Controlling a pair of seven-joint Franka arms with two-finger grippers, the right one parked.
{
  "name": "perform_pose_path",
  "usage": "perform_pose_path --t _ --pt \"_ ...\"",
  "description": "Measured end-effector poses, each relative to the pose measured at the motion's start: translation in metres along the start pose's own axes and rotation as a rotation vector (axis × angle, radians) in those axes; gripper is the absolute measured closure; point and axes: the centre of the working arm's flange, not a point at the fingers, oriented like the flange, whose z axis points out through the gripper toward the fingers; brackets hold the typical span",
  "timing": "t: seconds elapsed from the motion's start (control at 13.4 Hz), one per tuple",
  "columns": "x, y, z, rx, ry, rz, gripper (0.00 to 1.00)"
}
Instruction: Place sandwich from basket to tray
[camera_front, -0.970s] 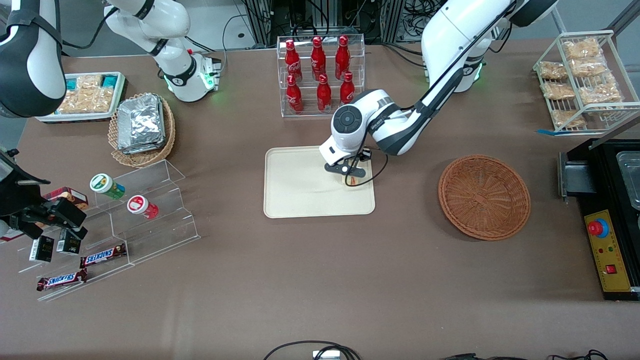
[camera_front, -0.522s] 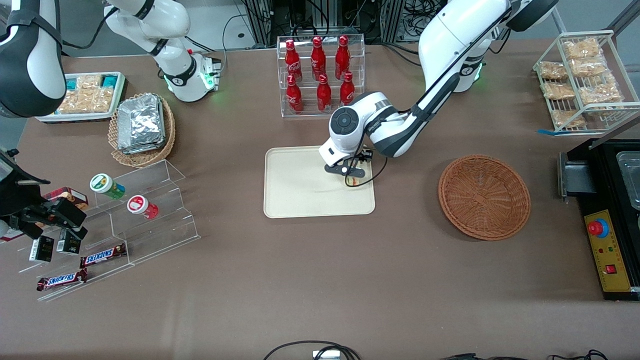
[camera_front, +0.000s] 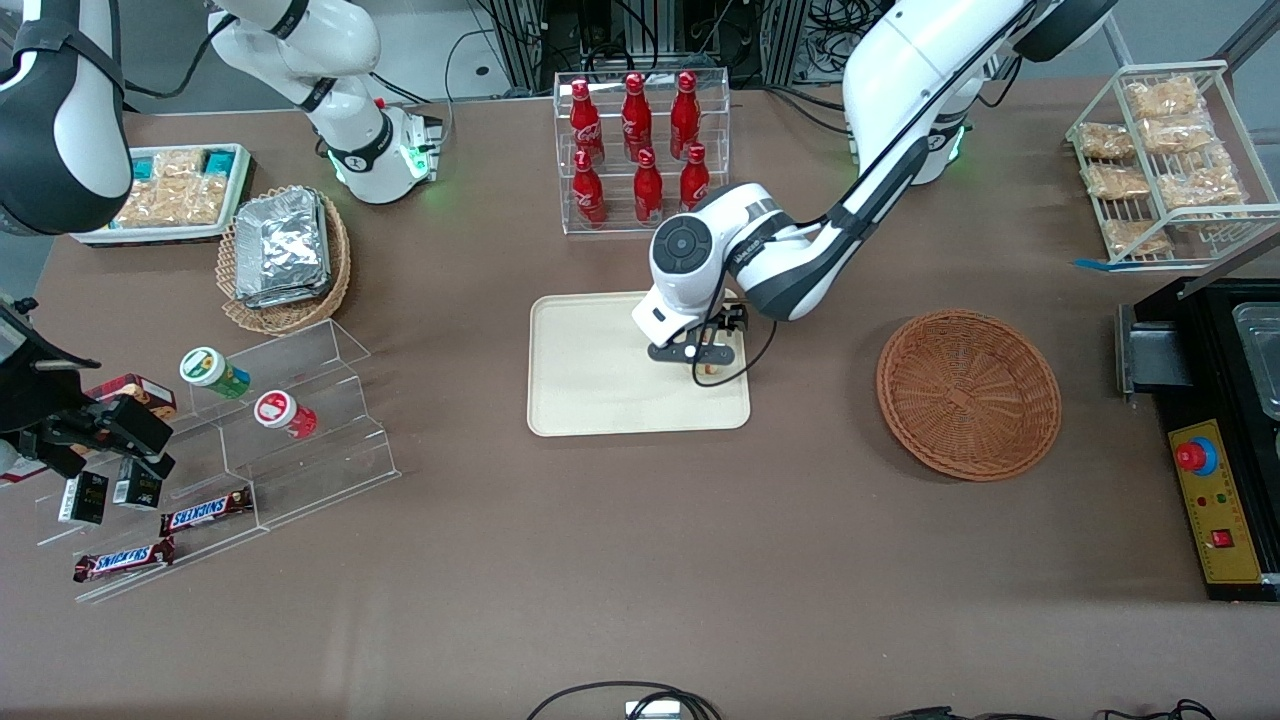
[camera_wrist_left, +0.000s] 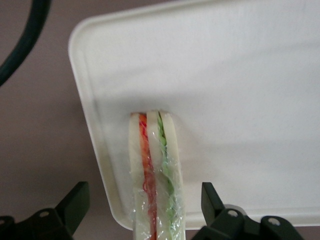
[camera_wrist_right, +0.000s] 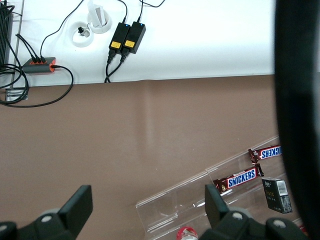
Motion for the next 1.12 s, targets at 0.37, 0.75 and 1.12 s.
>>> perform_pose_path --t 0.37,0.75,1.12 --pt "0.039 -0.031 -0.056 -0.019 0.024 -0.125 0.01" --pt "0.074 -0.113 -0.105 -0.021 0.08 -0.301 0.01" --pt "0.081 -0.188 -0.154 0.02 0.102 -0.417 0.0"
